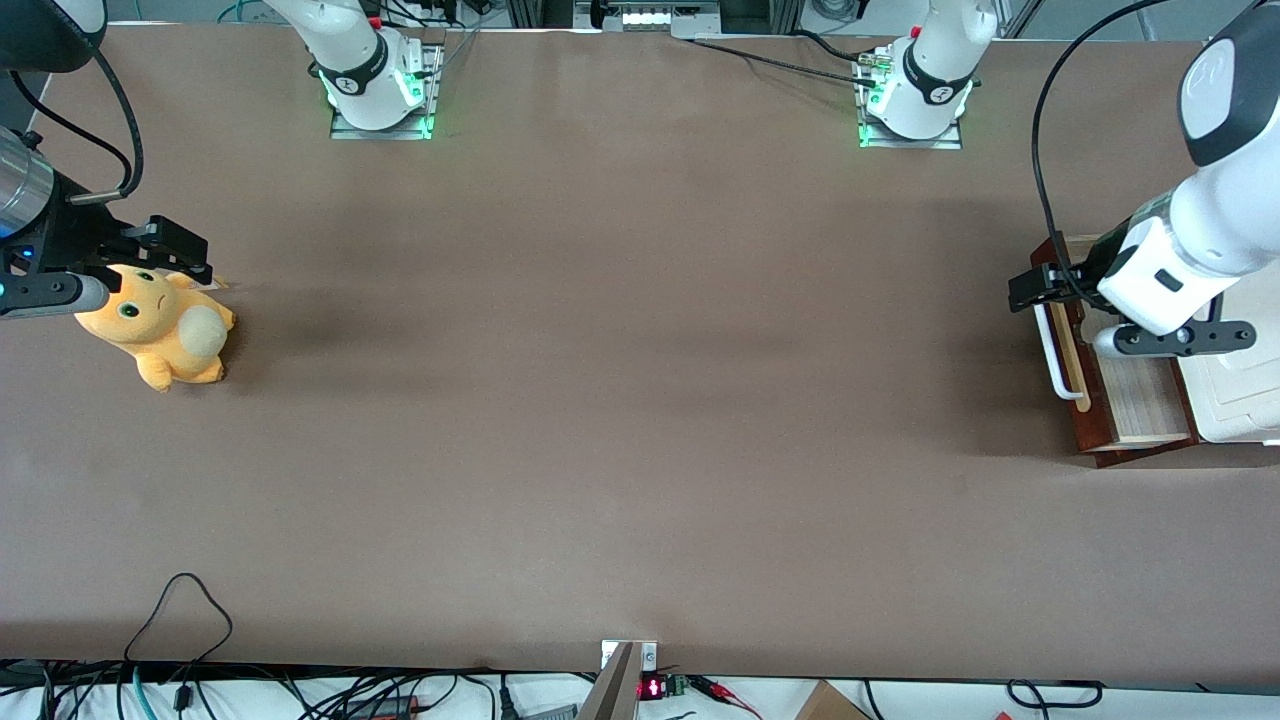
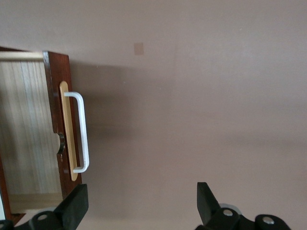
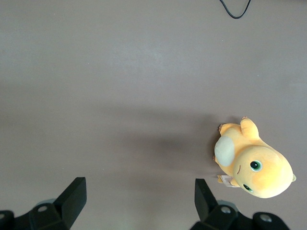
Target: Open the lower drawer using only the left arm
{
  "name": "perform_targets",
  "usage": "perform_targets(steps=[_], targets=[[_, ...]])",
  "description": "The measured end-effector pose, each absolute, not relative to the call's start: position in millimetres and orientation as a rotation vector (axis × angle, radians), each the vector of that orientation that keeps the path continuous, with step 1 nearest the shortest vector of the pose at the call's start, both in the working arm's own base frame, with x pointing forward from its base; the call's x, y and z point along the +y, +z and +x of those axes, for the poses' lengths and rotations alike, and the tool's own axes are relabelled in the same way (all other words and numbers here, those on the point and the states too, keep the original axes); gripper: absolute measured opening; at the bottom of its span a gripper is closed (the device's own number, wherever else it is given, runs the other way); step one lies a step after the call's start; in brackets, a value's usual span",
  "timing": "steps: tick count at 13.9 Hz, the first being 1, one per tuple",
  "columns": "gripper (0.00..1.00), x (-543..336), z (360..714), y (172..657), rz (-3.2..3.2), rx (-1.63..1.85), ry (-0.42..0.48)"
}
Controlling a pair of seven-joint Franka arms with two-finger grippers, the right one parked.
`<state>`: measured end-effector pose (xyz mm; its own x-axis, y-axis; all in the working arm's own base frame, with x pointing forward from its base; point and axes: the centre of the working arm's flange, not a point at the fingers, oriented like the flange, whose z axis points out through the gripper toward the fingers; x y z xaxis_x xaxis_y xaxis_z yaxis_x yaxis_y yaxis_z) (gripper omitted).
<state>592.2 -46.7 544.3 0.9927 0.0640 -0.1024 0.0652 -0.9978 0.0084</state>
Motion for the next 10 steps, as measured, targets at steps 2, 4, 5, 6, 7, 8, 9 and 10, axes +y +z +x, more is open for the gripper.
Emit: perform_targets(steps=[2,4,5,6,7,8,9,10], targets=[[1.0,-49,588,556,3.125,0.09,-0.123],[1.0,-50,587,563,3.125,0.086,-0.092],[1.0,-50,587,563,3.124,0.083,-0.085],[1.0,-50,587,563,3.124,0.08,-0.084],[1.0,-50,587,563,3.124,0.078,-0.084],[1.0,-50,587,563,3.124,0.076,-0.084],[1.0,-50,587,563,3.124,0.072,-0.083],[1.0,-50,588,563,3.124,0.065,-0.083]])
